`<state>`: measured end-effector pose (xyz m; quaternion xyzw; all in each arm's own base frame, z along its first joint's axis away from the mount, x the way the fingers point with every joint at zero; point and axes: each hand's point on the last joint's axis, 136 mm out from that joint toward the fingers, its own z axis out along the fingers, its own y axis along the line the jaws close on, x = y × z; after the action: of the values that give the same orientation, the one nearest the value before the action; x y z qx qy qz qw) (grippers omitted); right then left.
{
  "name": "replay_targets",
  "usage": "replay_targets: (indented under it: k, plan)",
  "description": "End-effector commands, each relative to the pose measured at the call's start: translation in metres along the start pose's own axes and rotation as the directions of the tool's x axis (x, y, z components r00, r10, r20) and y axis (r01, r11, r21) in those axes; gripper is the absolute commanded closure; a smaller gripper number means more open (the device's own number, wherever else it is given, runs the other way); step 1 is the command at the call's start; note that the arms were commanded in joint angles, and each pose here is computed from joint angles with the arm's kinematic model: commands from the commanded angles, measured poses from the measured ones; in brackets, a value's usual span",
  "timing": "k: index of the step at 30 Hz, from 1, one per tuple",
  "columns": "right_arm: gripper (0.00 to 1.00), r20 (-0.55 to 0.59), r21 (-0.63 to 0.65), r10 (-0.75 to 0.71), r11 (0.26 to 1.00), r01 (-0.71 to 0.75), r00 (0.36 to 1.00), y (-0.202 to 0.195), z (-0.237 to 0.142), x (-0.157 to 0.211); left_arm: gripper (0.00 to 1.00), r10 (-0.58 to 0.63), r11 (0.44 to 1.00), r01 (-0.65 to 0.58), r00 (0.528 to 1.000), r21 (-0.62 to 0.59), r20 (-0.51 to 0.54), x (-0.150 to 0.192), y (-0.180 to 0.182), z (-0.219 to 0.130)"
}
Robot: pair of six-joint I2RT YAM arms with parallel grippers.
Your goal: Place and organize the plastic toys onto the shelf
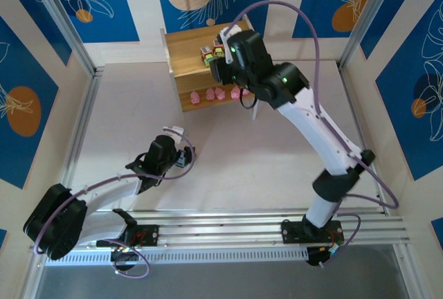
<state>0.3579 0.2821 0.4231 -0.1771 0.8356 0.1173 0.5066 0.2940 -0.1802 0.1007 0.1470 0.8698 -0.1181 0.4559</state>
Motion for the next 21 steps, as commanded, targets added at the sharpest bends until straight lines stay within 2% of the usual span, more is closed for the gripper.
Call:
replay_targets:
  k: [1,13,21]
  plan:
    - [0.53,0.020,-0.005,0.013,1.000,-0.013,1.000,0.000,-0.007,0.015,0.32,0.019,0.999,-0.017,0.999,-0.034,0.050,-0.016,-0.002,-0.007]
    - [0.51,-0.142,0.002,0.047,0.999,-0.047,0.989,-0.024,0.003,0.150,0.32,0.005,0.991,-0.002,1.000,-0.134,0.025,-0.018,-0.001,-0.013]
    - [0.51,-0.198,-0.039,0.135,0.989,-0.145,0.971,-0.020,0.019,0.203,0.32,-0.092,0.981,0.089,0.996,-0.171,-0.010,-0.008,-0.006,-0.019]
